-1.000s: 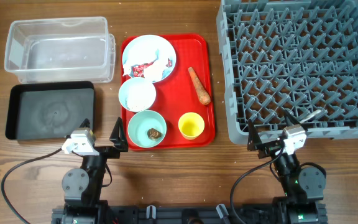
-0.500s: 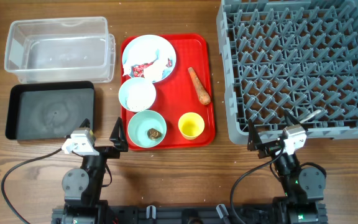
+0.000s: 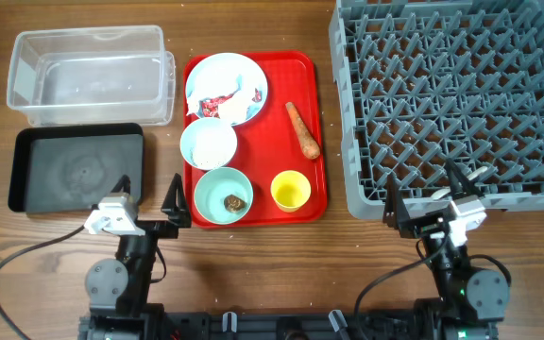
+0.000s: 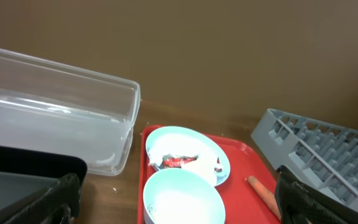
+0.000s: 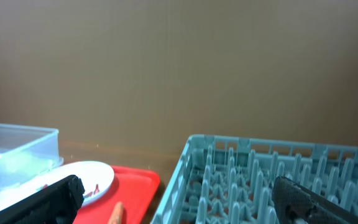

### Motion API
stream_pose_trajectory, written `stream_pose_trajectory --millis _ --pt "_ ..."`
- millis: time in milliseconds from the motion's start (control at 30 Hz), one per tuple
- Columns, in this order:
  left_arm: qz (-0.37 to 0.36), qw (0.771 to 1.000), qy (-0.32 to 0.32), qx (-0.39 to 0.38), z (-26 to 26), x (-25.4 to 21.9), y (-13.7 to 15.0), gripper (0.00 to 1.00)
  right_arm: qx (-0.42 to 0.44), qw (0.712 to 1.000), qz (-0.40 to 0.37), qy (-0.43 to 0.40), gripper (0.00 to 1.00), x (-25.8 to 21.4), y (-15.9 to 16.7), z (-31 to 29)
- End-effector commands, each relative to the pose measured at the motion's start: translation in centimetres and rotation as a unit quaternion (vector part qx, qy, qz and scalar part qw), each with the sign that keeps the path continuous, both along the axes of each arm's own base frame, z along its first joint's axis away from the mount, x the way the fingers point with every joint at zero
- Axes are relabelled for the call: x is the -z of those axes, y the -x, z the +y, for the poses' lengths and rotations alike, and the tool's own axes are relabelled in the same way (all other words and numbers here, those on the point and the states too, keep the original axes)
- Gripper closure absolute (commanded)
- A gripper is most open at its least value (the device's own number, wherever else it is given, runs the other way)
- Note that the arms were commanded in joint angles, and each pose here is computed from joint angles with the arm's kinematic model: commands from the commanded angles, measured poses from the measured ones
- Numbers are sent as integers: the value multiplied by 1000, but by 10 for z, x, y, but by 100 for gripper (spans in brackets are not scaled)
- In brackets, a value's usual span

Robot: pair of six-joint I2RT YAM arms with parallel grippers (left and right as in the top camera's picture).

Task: Sort waste into correct bins and load items into the dishwasher rack
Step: 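Reach the left gripper to the white plate and grasp the tissue and wrappers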

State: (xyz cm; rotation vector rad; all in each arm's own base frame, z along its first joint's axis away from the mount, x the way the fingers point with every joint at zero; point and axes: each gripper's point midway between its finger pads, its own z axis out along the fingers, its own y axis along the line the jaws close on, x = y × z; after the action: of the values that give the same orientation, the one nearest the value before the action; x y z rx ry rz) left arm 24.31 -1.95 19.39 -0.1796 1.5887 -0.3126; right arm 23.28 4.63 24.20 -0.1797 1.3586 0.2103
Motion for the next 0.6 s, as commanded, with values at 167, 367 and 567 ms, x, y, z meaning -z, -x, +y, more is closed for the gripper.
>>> stream_pose_trajectory --millis 167,367,567 --pt "58 998 -6 2 -2 -49 -17 0 -19 999 -38 -34 0 -57 14 3" --pt "138 990 -35 9 -5 -77 -42 0 -53 998 12 -24 0 -78 -5 16" --pt "187 981 -55 26 -14 -99 -64 0 -74 990 123 -19 0 -100 -45 26"
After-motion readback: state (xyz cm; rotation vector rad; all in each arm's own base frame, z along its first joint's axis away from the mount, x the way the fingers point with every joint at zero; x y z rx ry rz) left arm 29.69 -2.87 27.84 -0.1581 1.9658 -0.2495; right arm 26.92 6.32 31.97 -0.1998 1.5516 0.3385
